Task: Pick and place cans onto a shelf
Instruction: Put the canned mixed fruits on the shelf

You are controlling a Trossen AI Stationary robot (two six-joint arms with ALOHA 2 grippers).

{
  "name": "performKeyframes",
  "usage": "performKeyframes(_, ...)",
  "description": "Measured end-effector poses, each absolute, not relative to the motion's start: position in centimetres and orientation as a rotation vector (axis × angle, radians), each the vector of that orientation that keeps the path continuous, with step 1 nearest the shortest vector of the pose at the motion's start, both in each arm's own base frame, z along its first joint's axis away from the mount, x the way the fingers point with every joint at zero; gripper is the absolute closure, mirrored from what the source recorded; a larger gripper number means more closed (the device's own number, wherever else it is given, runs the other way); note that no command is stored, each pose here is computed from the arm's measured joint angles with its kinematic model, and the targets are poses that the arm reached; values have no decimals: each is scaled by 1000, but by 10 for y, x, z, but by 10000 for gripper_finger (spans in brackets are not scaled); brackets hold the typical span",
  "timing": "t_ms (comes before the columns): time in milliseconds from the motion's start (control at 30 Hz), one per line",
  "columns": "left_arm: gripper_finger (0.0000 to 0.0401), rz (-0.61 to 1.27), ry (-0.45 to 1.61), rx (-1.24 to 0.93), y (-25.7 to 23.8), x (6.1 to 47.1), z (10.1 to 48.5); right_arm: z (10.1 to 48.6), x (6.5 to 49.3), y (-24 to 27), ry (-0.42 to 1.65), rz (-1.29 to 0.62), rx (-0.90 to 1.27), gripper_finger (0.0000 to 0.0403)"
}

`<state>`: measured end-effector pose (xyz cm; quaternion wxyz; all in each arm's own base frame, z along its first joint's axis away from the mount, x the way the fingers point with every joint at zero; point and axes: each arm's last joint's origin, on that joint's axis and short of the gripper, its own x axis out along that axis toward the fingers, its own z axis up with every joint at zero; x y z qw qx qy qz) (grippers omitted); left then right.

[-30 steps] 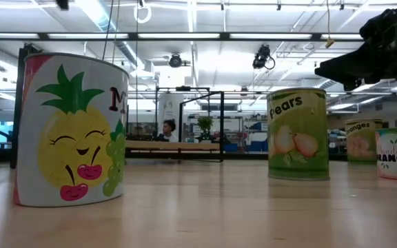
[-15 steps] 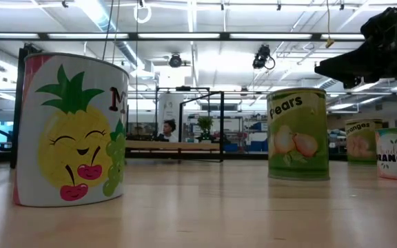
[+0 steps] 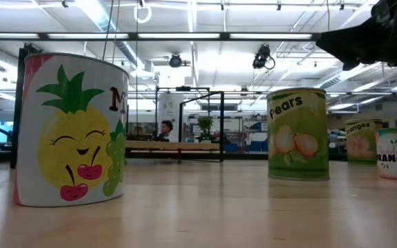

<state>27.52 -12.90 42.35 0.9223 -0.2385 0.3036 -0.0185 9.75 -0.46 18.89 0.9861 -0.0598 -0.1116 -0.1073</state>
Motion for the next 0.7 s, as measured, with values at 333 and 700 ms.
performKeyframes(333,203,31,827,-441,-186,291,369,194,96,-5,-277,-223,-115,259)
performKeyframes(700,51,151,1090,-477,-191,317,315,194,96,-5,-276,-219,-114,259)
